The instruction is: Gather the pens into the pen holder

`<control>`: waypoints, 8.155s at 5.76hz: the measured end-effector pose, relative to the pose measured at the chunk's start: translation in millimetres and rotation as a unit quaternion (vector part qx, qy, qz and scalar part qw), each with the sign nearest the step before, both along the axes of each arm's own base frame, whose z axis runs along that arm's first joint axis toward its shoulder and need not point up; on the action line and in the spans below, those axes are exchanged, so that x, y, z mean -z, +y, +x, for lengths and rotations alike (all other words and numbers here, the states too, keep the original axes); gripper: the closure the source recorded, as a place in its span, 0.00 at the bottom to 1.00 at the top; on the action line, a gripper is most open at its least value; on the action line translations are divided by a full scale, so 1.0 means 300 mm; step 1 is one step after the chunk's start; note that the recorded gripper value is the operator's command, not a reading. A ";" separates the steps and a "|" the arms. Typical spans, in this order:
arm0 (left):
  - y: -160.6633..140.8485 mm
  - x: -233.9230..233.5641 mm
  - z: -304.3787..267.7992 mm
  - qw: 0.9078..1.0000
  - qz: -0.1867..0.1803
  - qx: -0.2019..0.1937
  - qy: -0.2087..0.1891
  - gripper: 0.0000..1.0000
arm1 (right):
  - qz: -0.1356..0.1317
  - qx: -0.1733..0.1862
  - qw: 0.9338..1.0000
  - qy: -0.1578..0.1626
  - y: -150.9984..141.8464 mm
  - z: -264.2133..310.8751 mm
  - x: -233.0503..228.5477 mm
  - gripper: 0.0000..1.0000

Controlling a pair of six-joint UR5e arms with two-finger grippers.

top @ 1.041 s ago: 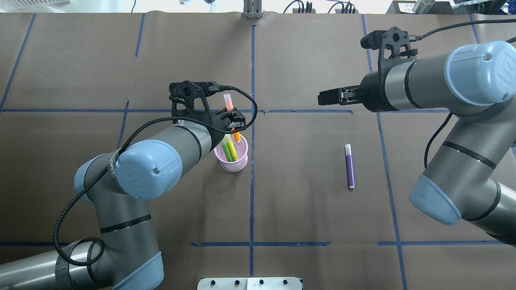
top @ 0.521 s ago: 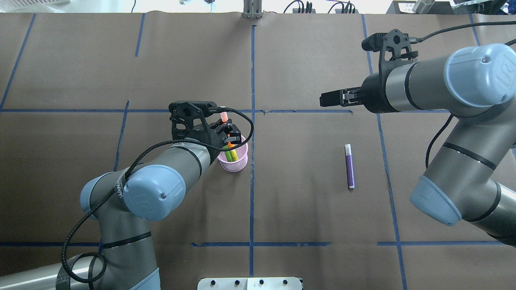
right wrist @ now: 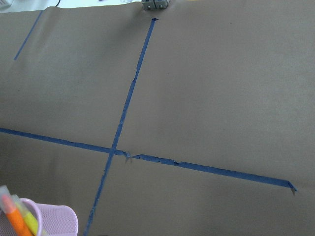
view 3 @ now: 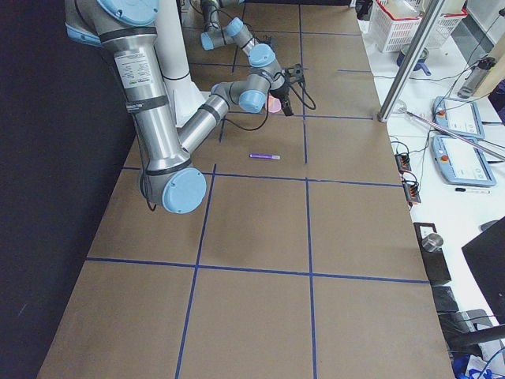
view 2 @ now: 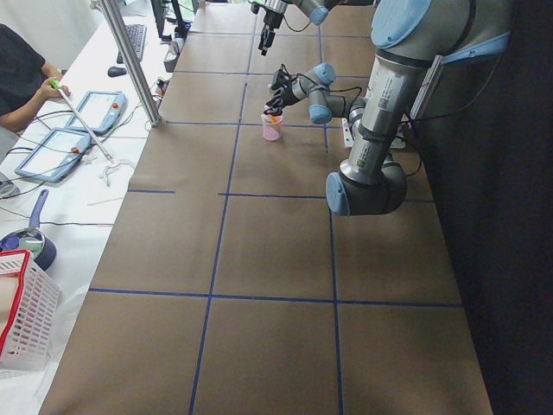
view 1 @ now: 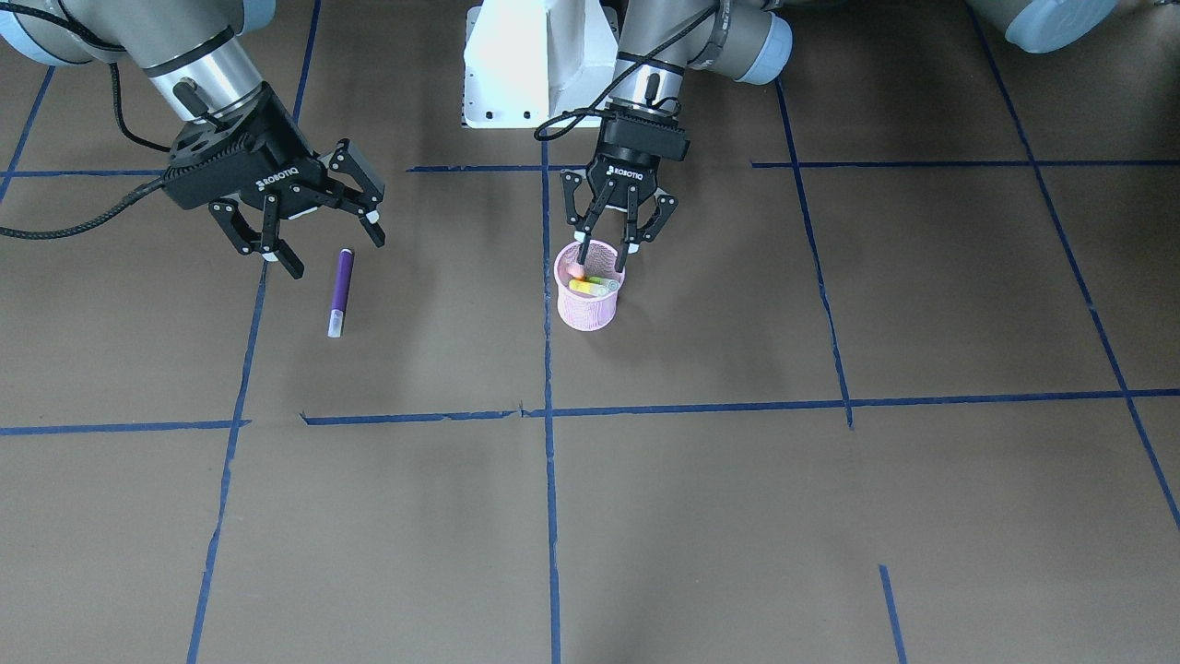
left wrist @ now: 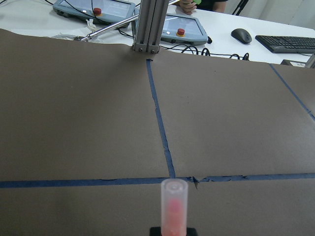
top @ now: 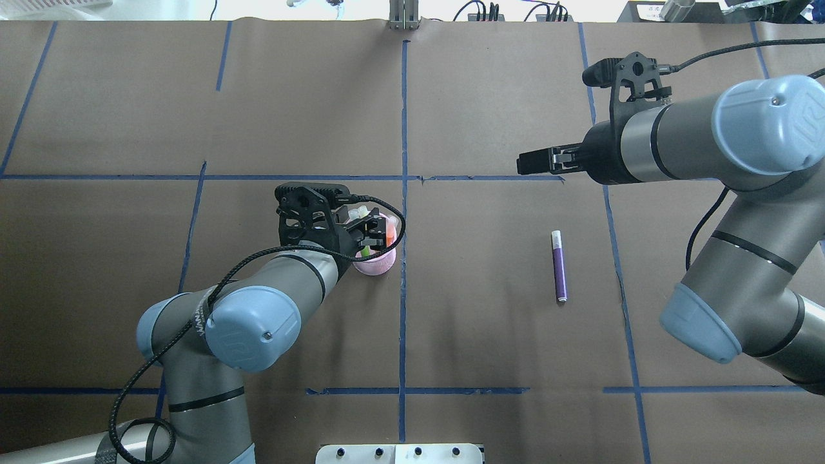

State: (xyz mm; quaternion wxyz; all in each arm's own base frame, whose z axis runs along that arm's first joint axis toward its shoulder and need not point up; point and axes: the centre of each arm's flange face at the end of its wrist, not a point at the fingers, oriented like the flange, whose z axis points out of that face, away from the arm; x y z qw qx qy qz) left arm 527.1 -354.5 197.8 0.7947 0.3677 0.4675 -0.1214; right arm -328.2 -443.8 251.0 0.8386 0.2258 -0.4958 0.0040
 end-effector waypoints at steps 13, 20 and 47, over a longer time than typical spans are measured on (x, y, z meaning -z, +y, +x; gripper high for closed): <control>-0.191 -0.148 -0.368 0.999 -0.012 -0.031 -0.027 0.00 | -0.250 0.233 0.928 0.150 -0.166 -0.394 -0.501 0.21; -0.184 -0.165 -0.381 0.999 -0.015 -0.031 -0.029 0.00 | -0.293 0.209 0.920 0.155 -0.138 -0.404 -0.547 1.00; -0.422 -0.525 -0.704 0.990 0.000 -0.095 -0.102 0.00 | 0.087 -0.184 0.976 -0.081 0.312 -0.648 0.404 0.00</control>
